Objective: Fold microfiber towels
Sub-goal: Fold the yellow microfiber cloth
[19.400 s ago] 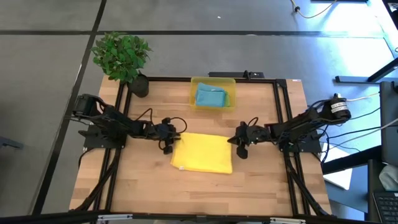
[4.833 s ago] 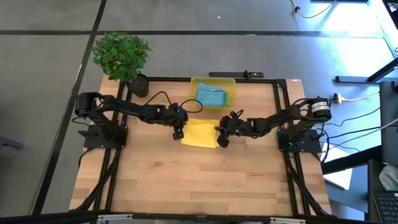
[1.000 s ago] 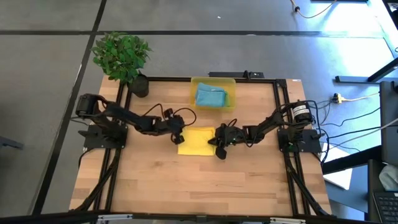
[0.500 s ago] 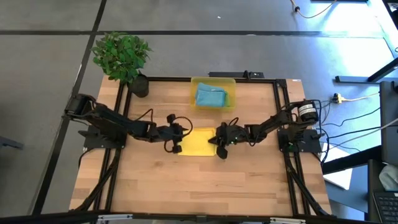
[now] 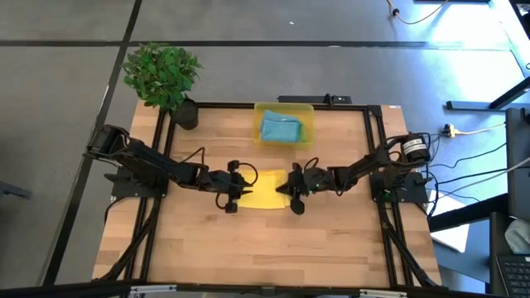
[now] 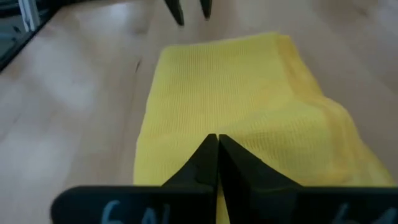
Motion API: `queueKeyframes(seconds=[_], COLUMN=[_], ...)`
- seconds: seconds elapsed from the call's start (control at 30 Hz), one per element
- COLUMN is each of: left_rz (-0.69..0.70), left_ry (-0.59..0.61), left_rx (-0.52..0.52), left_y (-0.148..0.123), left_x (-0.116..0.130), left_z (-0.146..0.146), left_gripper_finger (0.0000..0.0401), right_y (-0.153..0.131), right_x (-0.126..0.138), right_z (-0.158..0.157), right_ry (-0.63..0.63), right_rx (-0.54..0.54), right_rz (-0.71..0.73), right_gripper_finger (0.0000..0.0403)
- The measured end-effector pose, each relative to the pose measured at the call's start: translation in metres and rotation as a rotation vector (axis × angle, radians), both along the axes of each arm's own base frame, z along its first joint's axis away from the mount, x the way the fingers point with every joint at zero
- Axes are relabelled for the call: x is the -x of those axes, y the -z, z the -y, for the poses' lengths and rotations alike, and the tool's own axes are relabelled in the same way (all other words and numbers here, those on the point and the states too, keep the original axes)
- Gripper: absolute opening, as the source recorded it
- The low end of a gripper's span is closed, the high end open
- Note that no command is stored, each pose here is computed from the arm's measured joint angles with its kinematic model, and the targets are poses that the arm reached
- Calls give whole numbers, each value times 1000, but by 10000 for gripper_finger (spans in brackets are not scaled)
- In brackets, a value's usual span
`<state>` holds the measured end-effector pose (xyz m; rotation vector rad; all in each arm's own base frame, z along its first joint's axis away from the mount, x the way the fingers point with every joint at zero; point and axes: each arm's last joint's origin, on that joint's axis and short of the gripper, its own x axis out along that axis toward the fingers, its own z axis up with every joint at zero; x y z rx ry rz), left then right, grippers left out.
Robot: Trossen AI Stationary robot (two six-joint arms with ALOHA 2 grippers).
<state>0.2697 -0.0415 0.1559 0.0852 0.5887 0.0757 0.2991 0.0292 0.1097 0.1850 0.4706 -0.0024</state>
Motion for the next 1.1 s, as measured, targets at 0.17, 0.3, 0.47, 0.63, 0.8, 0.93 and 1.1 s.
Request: queueKeyframes(seconds=[0.17, 0.3, 0.47, 0.63, 0.8, 0.93, 1.1], left_rz=[3, 4, 4, 4, 4, 4, -34], left_ry=[-1, -5, -6, -7, -4, -8, -56], left_rx=[1, 4, 6, 6, 3, 1, -35], left_y=[0, 0, 0, 0, 0, 0, 3], left_x=[0, 0, 0, 0, 0, 0, 1], left_z=[0, 0, 0, 0, 0, -1, -6], left_gripper_finger=[78, 78, 78, 78, 78, 78, 78], right_y=[-5, -2, 4, 0, -20, -25, -18], right_x=[1, 2, 5, 6, 7, 6, 9], right_z=[2, 4, 6, 9, 3, -15, -40], right_ry=[66, 102, 161, 252, 182, 25, -106], right_rx=[25, 55, 99, 149, 130, 56, 30], right_rz=[6, -20, -89, -77, 2, 55, 39], right_gripper_finger=[14, 24, 85, 155, 173, 158, 130])
